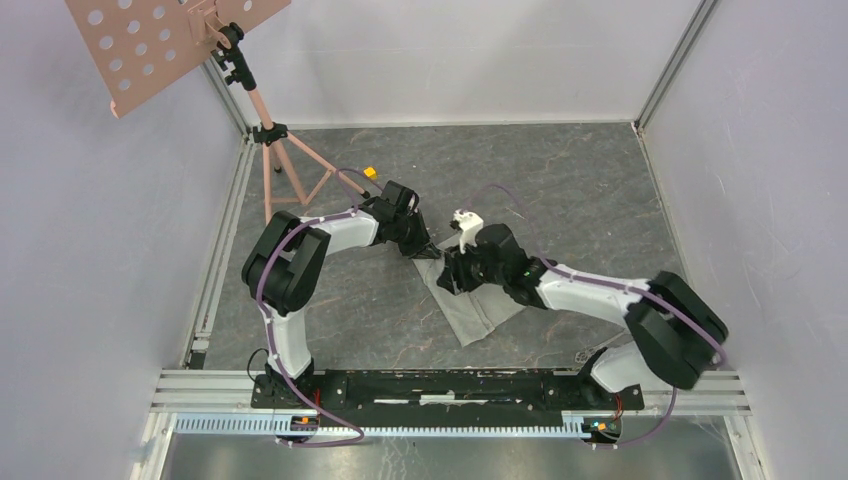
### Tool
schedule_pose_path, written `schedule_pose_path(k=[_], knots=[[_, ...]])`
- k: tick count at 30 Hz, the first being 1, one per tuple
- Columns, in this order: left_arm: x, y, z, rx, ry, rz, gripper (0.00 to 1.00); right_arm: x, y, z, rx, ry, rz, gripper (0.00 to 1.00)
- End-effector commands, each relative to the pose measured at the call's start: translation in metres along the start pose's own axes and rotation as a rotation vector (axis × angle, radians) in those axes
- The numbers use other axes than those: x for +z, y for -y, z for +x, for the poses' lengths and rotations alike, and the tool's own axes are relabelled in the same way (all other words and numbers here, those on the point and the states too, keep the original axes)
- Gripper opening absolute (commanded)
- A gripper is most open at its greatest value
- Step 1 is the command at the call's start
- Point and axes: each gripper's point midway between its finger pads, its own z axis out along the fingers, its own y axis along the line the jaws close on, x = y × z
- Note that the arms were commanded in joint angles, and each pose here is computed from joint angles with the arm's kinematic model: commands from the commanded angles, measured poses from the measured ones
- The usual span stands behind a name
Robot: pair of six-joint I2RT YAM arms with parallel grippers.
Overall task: Fold the napkin into a case and place the utensils inside
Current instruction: Smooth out the 2/3-rectangle-folded napkin at the center of the board.
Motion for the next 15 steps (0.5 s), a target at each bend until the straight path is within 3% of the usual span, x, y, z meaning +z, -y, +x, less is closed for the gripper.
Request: schedule_pose_path(k=[1,8,15], knots=[[0.001,0.009,-0.008,0.014,0.009,0.043,0.07,0.027,-0.035,-0.028,-0.032,0.041,-0.219,0.48],[0.0,0.004,-0.011,0.004,0.008,0.04,0.07,0.057,-0.038,-0.013,0.019,-0.022,-0.353,0.46],[0.003,-0.003,-0.015,-0.017,0.01,0.033,0.06,0.038,-0.033,0.04,0.081,-0.115,-0.372,0.45]])
